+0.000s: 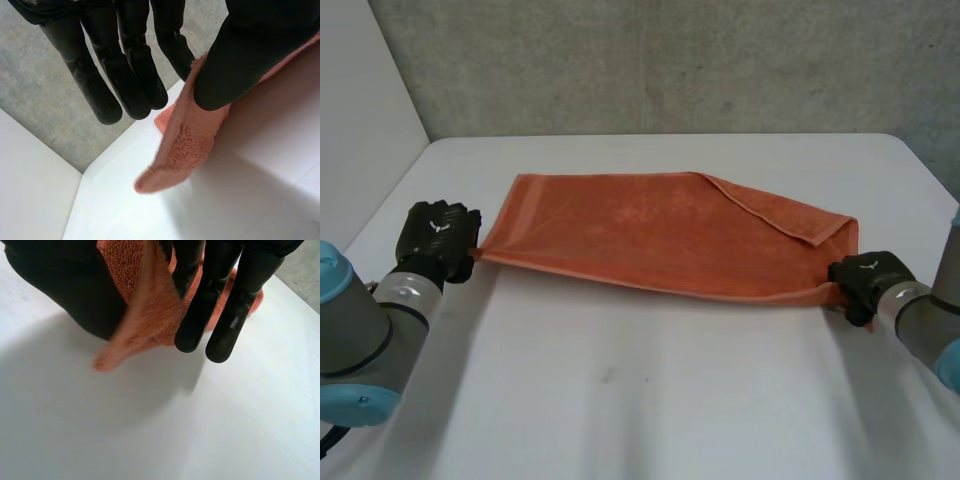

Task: Fold the laundry

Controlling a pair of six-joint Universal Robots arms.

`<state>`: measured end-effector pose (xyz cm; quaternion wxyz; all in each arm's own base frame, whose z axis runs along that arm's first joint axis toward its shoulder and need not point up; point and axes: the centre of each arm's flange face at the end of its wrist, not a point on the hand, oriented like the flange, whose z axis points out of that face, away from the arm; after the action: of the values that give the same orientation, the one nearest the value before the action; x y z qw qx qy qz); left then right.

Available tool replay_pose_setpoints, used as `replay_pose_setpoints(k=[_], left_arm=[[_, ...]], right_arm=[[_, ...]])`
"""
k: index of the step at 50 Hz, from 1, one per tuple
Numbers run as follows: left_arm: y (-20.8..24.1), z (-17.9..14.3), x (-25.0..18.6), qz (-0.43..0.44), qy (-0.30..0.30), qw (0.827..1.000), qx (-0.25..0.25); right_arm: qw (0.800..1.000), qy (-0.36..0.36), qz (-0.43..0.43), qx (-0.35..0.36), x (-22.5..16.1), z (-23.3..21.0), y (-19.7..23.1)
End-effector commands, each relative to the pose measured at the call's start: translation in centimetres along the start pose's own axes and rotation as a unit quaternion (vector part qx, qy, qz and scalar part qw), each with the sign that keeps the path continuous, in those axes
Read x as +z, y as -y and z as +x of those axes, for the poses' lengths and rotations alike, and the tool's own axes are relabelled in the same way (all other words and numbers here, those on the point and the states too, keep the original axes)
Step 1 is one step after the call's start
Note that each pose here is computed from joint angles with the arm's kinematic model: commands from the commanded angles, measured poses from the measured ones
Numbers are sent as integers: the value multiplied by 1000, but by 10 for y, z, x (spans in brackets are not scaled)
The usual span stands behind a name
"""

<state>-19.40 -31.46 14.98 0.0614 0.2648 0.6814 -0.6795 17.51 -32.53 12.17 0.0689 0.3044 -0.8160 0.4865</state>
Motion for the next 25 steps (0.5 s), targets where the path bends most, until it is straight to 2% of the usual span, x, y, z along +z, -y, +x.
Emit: replay_pose_setpoints(k=[1, 8, 16, 19, 25], left_arm=[[-3, 3, -6, -25, -14, 1000, -3], [6, -4, -19, -45, -17, 999, -7], [42, -21, -41, -34, -7, 999, -5], [72, -37, -62, -18, 7, 1000, -3], [94, -47, -82, -11, 15, 1000, -1]], right_arm=[[1000, -22, 16, 5, -15, 15, 7], [998, -18, 52, 1, -35, 20, 23], [996, -25, 87, -16, -75, 31, 54], [996, -27, 84, -23, -92, 38, 64], [998, -1, 30, -58, -114, 40, 63]])
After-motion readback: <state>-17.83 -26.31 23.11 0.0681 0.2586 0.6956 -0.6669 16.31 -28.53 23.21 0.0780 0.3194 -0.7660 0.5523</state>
